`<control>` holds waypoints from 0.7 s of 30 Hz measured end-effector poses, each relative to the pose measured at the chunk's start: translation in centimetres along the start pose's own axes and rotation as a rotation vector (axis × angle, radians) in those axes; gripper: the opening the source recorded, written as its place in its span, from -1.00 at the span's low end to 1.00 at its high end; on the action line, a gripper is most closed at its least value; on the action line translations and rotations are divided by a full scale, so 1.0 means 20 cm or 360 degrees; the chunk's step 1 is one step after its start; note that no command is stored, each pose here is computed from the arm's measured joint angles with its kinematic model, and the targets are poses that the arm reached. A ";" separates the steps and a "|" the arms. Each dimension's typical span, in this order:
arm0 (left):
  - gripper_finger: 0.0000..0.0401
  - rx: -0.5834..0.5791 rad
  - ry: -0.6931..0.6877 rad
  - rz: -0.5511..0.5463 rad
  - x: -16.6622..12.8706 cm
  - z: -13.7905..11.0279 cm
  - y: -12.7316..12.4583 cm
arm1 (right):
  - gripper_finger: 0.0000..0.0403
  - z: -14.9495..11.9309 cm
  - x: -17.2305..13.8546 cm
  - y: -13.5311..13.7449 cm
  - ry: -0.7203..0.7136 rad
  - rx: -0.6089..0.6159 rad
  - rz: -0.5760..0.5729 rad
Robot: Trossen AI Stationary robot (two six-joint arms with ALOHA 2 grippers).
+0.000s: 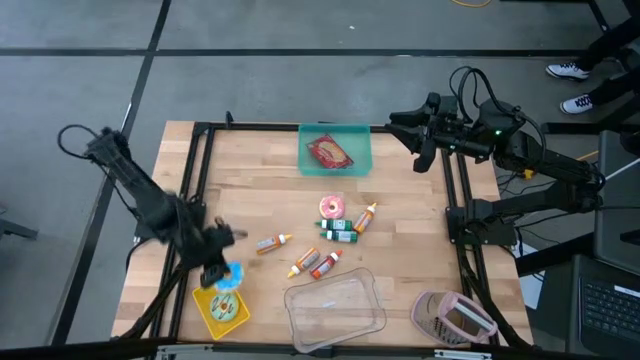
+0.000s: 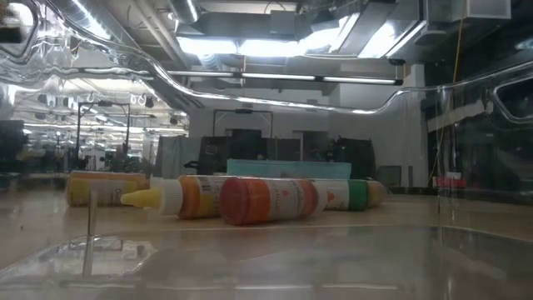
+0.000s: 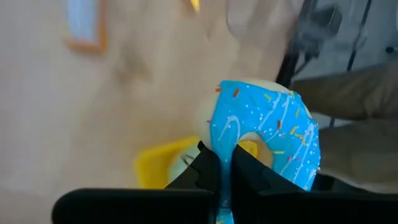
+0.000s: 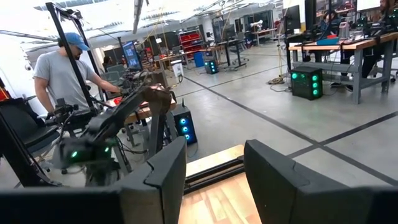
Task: Pick & Place Food Item
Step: Put the blue donut into the yellow bin
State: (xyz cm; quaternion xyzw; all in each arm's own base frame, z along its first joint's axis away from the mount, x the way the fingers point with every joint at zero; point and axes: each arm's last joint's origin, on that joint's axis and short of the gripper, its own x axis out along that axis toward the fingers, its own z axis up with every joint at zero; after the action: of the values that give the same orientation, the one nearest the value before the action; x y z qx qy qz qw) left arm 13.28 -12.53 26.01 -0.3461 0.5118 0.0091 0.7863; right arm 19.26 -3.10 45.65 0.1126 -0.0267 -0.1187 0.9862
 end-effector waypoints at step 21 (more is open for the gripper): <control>-0.96 -0.0009 0.0089 0.0248 0.38 -0.28 -0.12 | -0.21 0.00 0.00 -0.01 -0.0021 0.0071 -0.0082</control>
State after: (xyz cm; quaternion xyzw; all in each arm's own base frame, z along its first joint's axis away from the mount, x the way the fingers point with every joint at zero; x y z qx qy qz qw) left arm 13.32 -20.14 19.81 -0.3076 0.5589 0.0620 0.7676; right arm 19.22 -3.25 45.65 0.1346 -0.0330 -0.1441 0.9798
